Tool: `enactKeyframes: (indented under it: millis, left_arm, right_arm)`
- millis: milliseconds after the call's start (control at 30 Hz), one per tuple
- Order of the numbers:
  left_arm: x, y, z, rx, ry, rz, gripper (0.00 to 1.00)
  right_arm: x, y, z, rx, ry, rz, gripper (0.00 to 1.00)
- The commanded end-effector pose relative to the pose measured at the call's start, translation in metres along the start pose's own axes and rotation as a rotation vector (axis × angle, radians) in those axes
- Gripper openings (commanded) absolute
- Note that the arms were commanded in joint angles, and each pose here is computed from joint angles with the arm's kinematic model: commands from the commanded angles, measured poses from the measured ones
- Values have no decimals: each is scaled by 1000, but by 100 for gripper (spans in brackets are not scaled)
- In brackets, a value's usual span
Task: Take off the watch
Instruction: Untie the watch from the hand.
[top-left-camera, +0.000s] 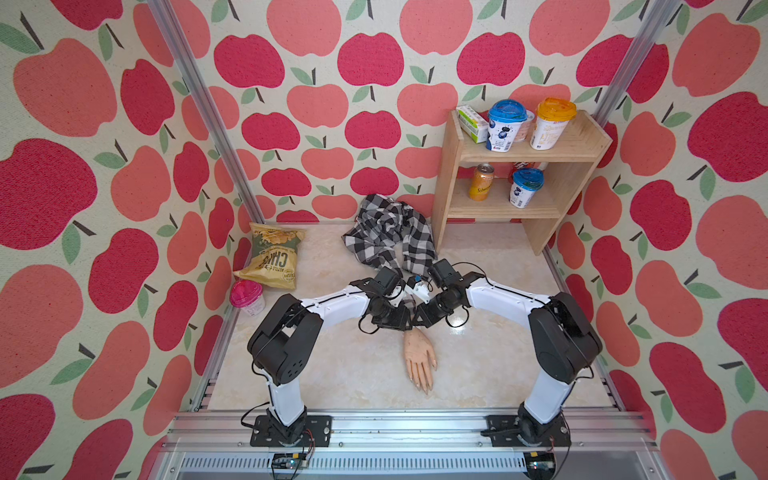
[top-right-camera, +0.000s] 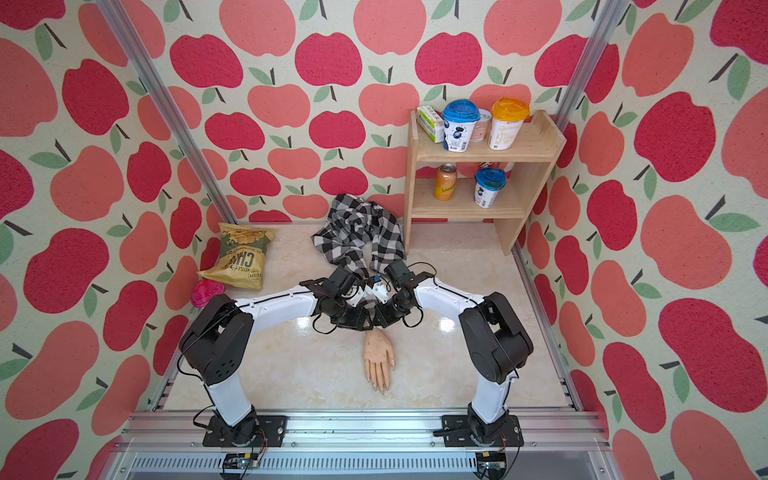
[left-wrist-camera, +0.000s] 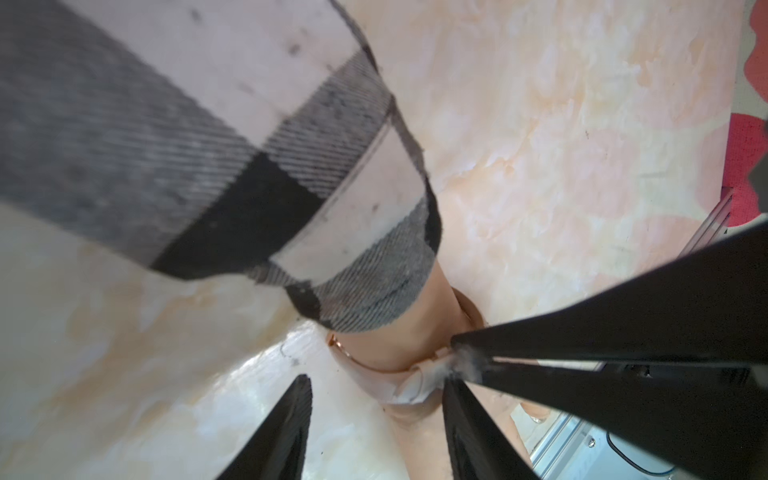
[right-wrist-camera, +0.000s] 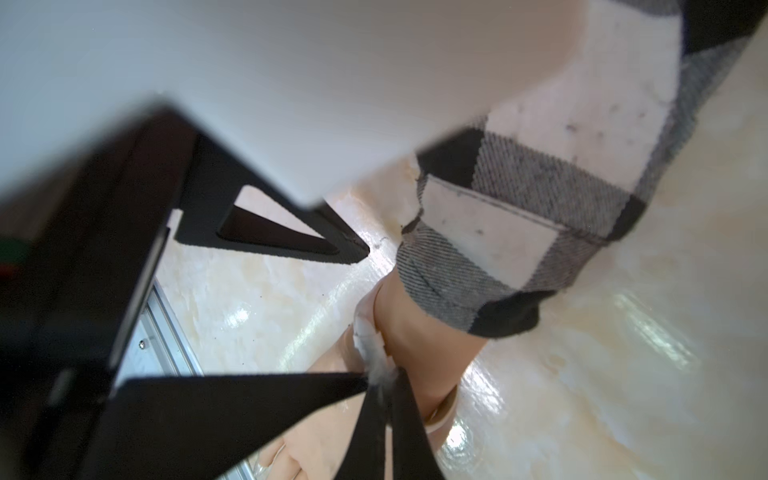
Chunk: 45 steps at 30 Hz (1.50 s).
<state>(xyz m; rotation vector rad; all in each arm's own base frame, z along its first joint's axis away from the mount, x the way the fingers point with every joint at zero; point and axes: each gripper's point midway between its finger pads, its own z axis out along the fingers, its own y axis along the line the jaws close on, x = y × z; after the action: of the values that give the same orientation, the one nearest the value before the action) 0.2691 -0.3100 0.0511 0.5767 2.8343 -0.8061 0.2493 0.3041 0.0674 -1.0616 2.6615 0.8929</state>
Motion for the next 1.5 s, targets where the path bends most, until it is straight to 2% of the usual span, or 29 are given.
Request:
enactKeyframes:
  millis: [0,200,433,700,867,1167,1200,1233,1300,1333,1400,1467]
  left_arm:
    - [-1,2,8,-47,7,68,54]
    - [-9,7,10,-86,2,100,56]
    - [-27,7,16,-118,16,197,58]
    - [-44,0,23,-84,24,300,58]
    - [-52,-1,20,-82,24,387,57]
    - [-79,5,0,21,-42,407,56]
    - [-82,3,1,28,-47,412,55]
    - [-84,2,1,33,-47,416,50]
    - [-87,-1,5,37,-33,421,25]
    - [-88,-3,6,40,-22,421,14]
    - [-86,-3,12,35,-1,428,8]
    - [-82,-3,15,29,16,429,5]
  right_arm:
    - [11,-2,4,-19,28,47,0]
    - [9,-6,0,-52,26,63,0]
    - [15,-18,8,-55,69,111,0]
    - [24,-29,18,-36,137,142,2]
    - [27,-37,19,4,157,146,8]
    - [21,-41,10,35,130,148,8]
    - [21,-40,8,35,128,148,9]
    - [20,-40,6,45,122,144,10]
    - [19,-41,1,69,118,141,15]
    - [18,-40,-1,76,116,137,21]
    - [18,-41,-3,115,123,122,29]
    - [18,-39,-4,143,136,101,28]
